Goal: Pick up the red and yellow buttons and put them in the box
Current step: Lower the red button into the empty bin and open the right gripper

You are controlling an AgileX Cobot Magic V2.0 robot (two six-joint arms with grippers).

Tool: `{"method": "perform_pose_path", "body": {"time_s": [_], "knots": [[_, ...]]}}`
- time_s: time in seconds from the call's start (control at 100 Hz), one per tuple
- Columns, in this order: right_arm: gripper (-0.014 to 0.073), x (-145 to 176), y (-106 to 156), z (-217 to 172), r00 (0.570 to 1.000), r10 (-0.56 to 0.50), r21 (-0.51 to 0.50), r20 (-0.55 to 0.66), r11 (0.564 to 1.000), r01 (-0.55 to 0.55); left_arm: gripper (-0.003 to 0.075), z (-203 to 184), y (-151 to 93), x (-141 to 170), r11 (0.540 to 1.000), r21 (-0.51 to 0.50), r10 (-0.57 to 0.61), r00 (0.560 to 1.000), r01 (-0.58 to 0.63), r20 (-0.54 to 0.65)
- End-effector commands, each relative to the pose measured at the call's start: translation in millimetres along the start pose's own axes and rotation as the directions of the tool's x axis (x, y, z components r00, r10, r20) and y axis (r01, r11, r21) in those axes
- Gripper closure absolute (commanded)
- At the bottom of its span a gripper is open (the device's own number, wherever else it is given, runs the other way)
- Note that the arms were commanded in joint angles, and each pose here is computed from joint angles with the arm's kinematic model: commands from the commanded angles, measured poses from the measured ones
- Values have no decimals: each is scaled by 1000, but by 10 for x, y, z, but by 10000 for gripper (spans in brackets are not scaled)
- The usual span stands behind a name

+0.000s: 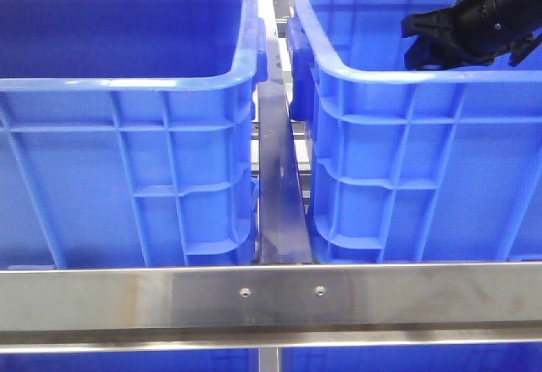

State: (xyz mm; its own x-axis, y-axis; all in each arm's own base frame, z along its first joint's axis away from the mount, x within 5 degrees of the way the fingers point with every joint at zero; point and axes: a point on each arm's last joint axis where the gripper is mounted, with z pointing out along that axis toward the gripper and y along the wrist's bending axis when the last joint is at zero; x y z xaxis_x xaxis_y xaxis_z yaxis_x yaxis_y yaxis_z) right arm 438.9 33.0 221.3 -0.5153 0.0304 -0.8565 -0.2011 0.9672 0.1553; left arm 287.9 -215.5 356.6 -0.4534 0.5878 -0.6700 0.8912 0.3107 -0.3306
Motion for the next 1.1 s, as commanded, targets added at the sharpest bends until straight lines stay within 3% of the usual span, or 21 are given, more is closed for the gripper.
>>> {"method": "perform_pose_path", "body": {"time_s": [0.0, 0.18, 0.25, 0.65, 1.09], "knots": [[256, -251, 56, -153, 997, -8, -22, 77, 1000, 10, 164, -198, -203, -144, 999, 12, 28, 994, -29, 105], [34, -251, 66, -154, 997, -8, -37, 77, 999, 11, 164, -198, -203, -144, 999, 12, 28, 994, -29, 105], [-1, -251, 66, -154, 997, -8, -37, 77, 999, 11, 164, -198, -203, -144, 999, 12, 28, 994, -29, 105], [5, -239, 91, -384, 997, 0, -5, 83, 1000, 1, 164, -197, -206, -141, 999, 14, 28, 994, -30, 102], [5, -157, 308, -1293, 989, -16, -11, 150, 1000, 18, 164, -197, -206, -141, 999, 14, 28, 994, -30, 102]]}}
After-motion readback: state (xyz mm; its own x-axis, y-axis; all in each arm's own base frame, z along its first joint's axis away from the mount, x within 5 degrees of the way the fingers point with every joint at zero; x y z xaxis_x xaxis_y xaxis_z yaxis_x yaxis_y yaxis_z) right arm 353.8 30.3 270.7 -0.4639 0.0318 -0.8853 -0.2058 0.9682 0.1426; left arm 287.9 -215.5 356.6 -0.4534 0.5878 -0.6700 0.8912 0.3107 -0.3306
